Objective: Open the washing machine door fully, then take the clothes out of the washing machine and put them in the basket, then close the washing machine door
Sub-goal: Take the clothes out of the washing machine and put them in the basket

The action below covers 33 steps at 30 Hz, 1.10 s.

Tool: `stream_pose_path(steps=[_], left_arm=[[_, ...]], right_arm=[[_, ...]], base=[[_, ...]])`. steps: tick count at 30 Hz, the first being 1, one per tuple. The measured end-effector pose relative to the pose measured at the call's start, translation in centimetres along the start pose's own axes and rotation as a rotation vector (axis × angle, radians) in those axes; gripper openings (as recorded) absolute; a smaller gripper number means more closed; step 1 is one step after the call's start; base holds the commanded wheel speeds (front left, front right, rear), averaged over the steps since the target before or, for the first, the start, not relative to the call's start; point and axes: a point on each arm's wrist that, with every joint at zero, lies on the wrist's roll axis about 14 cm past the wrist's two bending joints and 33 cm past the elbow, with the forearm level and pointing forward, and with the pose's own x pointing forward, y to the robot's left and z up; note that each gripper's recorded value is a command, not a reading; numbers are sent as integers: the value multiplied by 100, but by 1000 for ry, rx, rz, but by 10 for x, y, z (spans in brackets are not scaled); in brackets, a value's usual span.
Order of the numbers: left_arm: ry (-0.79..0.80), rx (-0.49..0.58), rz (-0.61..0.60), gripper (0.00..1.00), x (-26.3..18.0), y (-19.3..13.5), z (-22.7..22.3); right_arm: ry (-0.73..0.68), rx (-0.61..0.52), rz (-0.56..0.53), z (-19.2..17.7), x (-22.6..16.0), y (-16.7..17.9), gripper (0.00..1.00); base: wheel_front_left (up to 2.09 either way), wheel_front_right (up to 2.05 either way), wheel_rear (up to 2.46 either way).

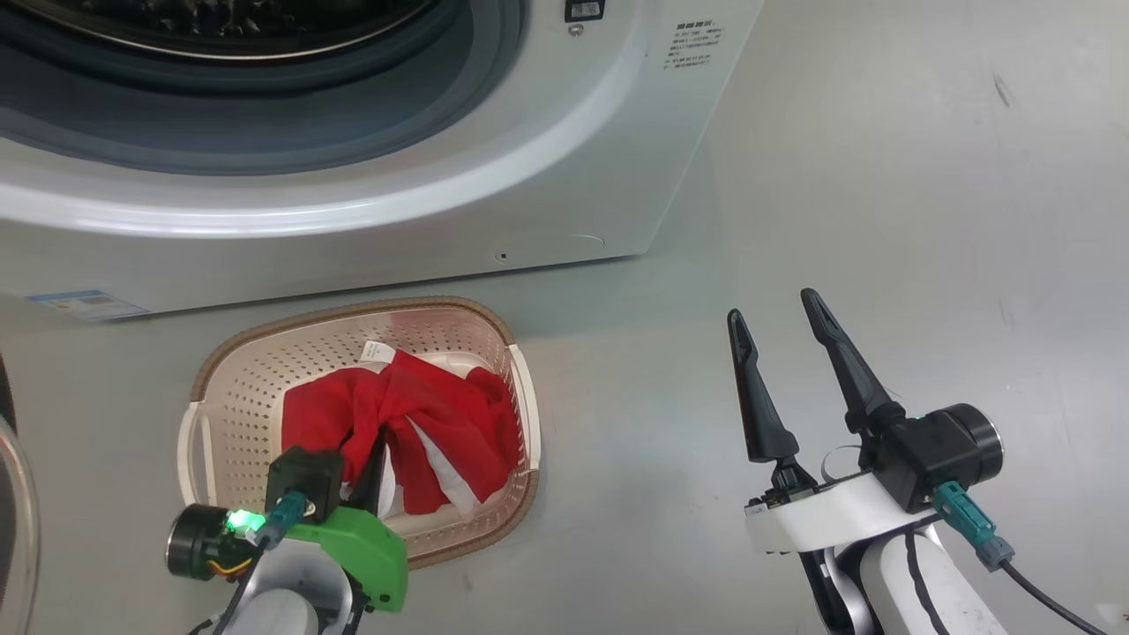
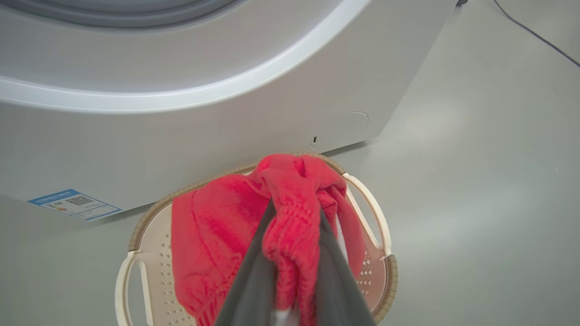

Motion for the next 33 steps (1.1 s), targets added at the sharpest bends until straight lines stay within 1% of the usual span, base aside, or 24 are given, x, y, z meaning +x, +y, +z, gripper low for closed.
stream_pose_path(steps=[10,15,21,24,25,26,27,28,29,33], left_arm=[[226,12,11,0,35,12,-46],[334,-4,-21,0,45,8,-71],[414,-11,-19,0,56,13,-88],[434,-33,-13,0,60,16,-94],[441,-44,-9,10,61,16,-95],[445,-51,-7,31,61,16,-97],[450,-54,-4,43,62,17,-98],[450,-54,-4,86,62,17,-98],[447,-58,4,100,62,19,-99],[416,-61,17,100,67,24,-93]], right_arm=[[23,-4,-13,-11,10,-10,100],[32,-4,-37,-15,14,-19,100],[38,-7,-45,-19,20,-24,100],[36,-9,-53,-19,23,-28,100],[37,-8,-57,-20,23,-29,100],[39,-6,-58,-20,23,-30,100],[40,-6,-59,-21,23,-30,100],[40,-6,-59,-21,23,-30,100],[40,-6,-60,-21,23,-30,100],[40,-5,-66,-21,24,-31,100]], base=[[0,0,0],[0,0,0],[0,0,0],[0,0,0],[0,0,0],[0,0,0],[0,0,0],[0,0,0],[0,0,0],[0,0,0]])
